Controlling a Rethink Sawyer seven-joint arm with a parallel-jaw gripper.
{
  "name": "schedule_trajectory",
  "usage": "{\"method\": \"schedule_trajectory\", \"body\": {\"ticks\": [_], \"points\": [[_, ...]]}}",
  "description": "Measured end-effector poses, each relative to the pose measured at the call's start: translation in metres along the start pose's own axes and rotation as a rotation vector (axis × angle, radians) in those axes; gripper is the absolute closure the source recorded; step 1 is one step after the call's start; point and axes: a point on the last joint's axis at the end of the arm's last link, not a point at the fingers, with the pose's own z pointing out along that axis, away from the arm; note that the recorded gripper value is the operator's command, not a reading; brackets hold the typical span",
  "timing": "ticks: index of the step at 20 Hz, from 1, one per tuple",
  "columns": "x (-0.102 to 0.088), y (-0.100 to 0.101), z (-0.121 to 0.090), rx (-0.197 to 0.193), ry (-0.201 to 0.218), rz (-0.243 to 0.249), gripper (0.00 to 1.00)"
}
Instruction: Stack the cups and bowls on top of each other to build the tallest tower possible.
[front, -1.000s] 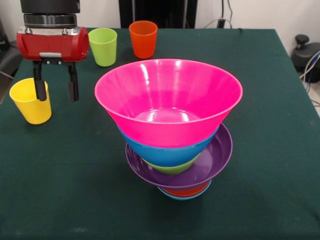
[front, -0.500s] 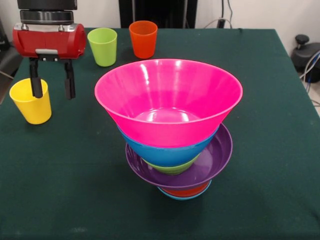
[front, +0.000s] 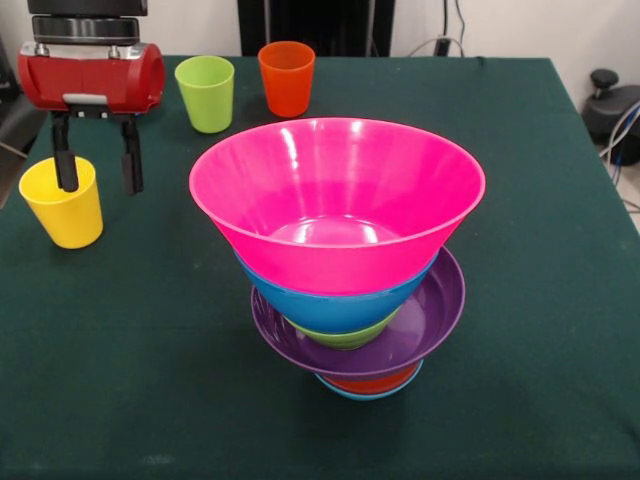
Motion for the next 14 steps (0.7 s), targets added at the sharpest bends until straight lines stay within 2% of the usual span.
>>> {"method": "schedule_trajectory", "body": {"ticks": [14], "points": [[0.016,-0.002,0.005,-0.01,0.026,0.01,0.0]]}}
